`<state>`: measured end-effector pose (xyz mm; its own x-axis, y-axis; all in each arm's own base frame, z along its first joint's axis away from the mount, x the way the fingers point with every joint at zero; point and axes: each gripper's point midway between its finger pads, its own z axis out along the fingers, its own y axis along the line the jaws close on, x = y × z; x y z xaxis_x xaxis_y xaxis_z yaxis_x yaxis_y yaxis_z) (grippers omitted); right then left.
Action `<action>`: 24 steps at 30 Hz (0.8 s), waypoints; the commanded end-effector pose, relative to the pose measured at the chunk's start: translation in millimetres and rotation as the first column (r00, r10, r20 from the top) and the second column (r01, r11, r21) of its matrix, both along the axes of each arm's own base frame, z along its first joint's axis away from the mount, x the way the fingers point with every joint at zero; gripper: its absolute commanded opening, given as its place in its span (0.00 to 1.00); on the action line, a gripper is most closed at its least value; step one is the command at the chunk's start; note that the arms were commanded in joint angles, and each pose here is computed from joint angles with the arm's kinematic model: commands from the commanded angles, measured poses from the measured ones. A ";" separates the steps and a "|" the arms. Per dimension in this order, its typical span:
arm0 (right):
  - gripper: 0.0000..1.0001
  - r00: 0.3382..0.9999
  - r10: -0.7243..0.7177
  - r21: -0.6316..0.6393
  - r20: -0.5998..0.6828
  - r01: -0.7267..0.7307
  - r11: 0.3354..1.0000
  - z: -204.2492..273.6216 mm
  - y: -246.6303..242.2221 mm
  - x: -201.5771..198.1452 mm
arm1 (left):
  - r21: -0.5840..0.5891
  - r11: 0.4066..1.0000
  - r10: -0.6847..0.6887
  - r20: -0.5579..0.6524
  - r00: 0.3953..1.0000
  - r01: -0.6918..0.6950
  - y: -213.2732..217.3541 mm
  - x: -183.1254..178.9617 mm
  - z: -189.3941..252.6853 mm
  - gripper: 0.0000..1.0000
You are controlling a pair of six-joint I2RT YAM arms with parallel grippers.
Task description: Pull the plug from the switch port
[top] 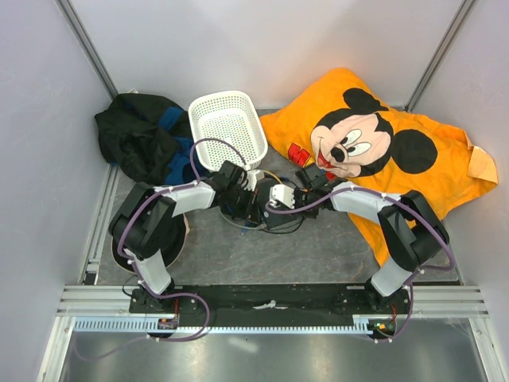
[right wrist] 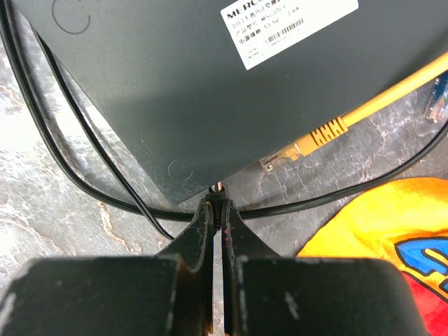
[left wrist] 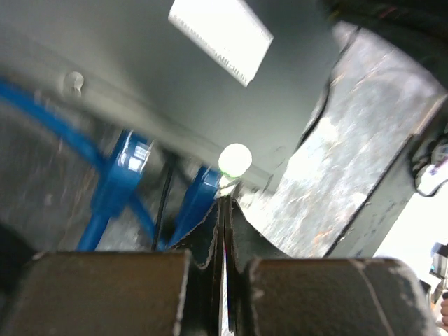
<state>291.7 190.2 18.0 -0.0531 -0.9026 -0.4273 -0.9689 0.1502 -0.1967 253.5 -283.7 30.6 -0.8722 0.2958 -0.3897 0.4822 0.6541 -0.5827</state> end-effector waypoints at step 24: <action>0.00 0.990 -0.021 0.092 -0.138 0.034 0.995 -1.7 69.5 -36.3 | 0.064 0.992 0.113 0.006 0.994 -0.113 24.4 -0.1 -6.8 0.02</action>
<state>257.1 256.3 17.8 -0.1072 -0.8674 -0.4859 -0.9852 0.1585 -0.0656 250.6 -267.9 43.6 -0.8802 0.2414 -0.4086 0.4523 0.6873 -0.5683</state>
